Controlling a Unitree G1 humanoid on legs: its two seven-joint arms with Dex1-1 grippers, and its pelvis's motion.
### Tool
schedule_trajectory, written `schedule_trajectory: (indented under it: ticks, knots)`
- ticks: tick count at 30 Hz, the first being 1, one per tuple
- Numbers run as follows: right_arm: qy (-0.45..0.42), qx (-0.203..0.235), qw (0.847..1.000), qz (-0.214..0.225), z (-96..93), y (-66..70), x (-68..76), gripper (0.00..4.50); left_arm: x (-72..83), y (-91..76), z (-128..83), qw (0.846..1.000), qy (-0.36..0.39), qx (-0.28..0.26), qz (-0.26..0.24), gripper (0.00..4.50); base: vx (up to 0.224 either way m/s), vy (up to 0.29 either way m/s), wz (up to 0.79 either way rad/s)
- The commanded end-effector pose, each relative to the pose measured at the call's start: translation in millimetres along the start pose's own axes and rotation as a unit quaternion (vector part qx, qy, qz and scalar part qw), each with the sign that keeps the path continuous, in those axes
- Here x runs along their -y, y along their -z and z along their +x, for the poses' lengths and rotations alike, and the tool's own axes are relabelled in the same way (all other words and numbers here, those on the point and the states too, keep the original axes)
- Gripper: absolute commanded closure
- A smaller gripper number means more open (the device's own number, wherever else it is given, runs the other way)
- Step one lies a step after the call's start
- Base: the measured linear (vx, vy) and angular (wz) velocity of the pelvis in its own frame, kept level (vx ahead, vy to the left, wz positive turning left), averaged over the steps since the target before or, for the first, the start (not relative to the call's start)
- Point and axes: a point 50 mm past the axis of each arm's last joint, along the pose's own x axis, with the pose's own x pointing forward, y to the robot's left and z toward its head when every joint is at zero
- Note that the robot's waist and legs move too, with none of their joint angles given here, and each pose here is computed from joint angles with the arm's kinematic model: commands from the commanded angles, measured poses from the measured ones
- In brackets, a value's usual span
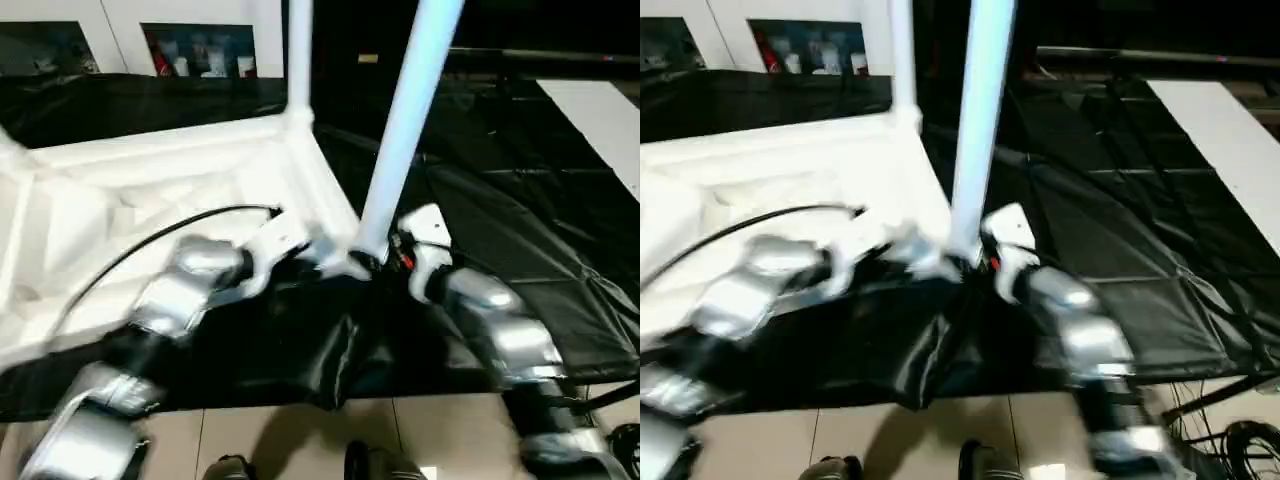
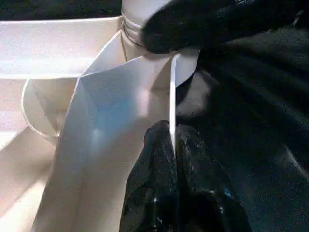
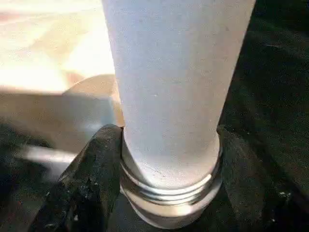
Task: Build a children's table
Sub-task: Rotate leg to tighten
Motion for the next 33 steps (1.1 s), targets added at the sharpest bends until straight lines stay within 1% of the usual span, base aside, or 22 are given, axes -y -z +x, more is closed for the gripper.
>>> schedule_trajectory:
  ticks: [1,3,4,6,8,9,10,12,14,15,17,19,21,22,23,24,25,27,28,29,30,33]
  knots:
    - [0.062,-0.065,0.996,0.029,7.1,30.5,-4.2,1.83,12.9,7.6,21.4,0.999,-0.016,-0.020,-0.031,4.50,0.000,0.000,0.00]
    - [0.062,-0.065,0.996,0.029,7.1,30.5,-4.2,1.83,12.9,7.6,21.4,0.999,-0.016,-0.020,-0.031,4.50,0.000,0.000,0.00]
    - [0.077,-0.065,0.995,0.013,16.6,28.0,-11.7,1.83,15.0,5.2,30.2,0.999,-0.025,-0.026,-0.035,4.50,0.000,0.000,0.00]
    - [0.073,-0.064,0.995,-0.001,20.9,25.9,-16.6,1.83,15.4,4.8,33.4,0.999,-0.029,-0.029,-0.036,4.50,0.000,0.000,0.00]
    - [0.037,-0.058,0.997,-0.036,25.0,21.7,-25.3,1.83,15.0,4.8,35.1,0.999,-0.029,-0.032,-0.033,4.50,0.000,0.000,0.00]
    - [0.019,-0.055,0.997,-0.050,26.0,20.1,-29.0,1.48,13.9,4.9,35.1,0.998,-0.031,-0.034,-0.031,4.50,0.000,0.000,0.00]
    - [0.007,-0.049,0.997,-0.052,25.6,18.2,-30.0,1.13,13.5,5.2,34.1,0.999,-0.028,-0.035,-0.029,4.50,0.000,0.000,0.00]
    - [-0.013,-0.038,0.998,-0.054,24.5,14.5,-31.6,1.13,12.7,5.7,32.1,0.999,-0.022,-0.037,-0.027,4.50,0.000,0.000,0.00]
    - [-0.044,-0.017,0.997,-0.057,19.1,6.3,-26.7,0.76,12.0,8.9,26.0,0.999,-0.006,-0.042,-0.022,4.50,0.000,0.000,0.00]
    - [-0.062,-0.012,0.996,-0.061,15.3,2.7,-22.6,0.70,11.7,11.0,22.3,0.999,0.002,-0.043,-0.016,4.50,0.000,0.000,0.00]
    - [-0.082,-0.008,0.994,-0.066,11.2,-1.0,-18.5,0.65,11.5,13.1,18.4,0.999,0.011,-0.045,-0.011,4.50,0.000,0.000,0.00]
    - [-0.118,-0.014,0.990,-0.081,1.5,-6.1,-6.1,0.34,10.3,17.2,10.9,0.998,0.025,-0.049,-0.004,4.50,0.000,0.000,0.00]
    - [-0.118,-0.014,0.990,-0.081,1.5,-6.1,-6.1,0.24,10.3,17.2,10.9,0.998,0.025,-0.049,-0.004,4.50,0.000,0.000,0.00]
    - [-0.176,-0.025,0.979,-0.102,-14.0,-12.5,5.9,0.16,9.8,21.7,0.8,0.997,0.047,-0.056,0.002,4.50,0.000,0.000,0.00]
    - [-0.205,-0.031,0.972,-0.114,-21.7,-14.9,9.6,0.07,10.1,23.4,-3.9,0.997,0.060,-0.058,0.006,4.50,0.059,-0.029,0.07]
    - [-0.238,-0.044,0.960,-0.139,-30.8,-15.2,13.6,0.07,11.3,24.3,-9.5,0.995,0.082,-0.055,0.018,4.50,0.059,-0.029,0.07]
    - [-0.238,-0.044,0.960,-0.139,-30.8,-15.2,13.6,0.07,11.3,24.3,-9.5,0.995,0.082,-0.055,0.018,4.50,0.069,-0.032,0.07]
    - [-0.284,-0.068,0.940,-0.174,-43.3,-12.6,17.6,0.07,12.8,27.2,-18.2,0.992,0.112,-0.058,0.030,4.50,0.071,-0.036,0.03]
    - [-0.303,-0.080,0.930,-0.190,-48.9,-11.2,20.1,0.07,15.5,29.2,-25.8,0.988,0.140,-0.061,0.035,4.50,0.076,-0.035,0.02]
    - [-0.311,-0.082,0.926,-0.199,-51.4,-11.4,21.3,0.07,18.2,30.3,-31.6,0.984,0.162,-0.061,0.038,4.50,0.074,-0.032,0.02]
    - [-0.313,-0.083,0.925,-0.201,-51.9,-11.5,21.6,0.07,18.7,30.5,-32.7,0.983,0.166,-0.061,0.038,4.50,0.074,-0.032,0.02]
    - [-0.310,-0.072,0.926,-0.201,-50.7,-16.4,22.1,0.07,23.1,31.2,-42.0,0.979,0.192,-0.060,0.043,4.50,0.021,-0.008,0.00]
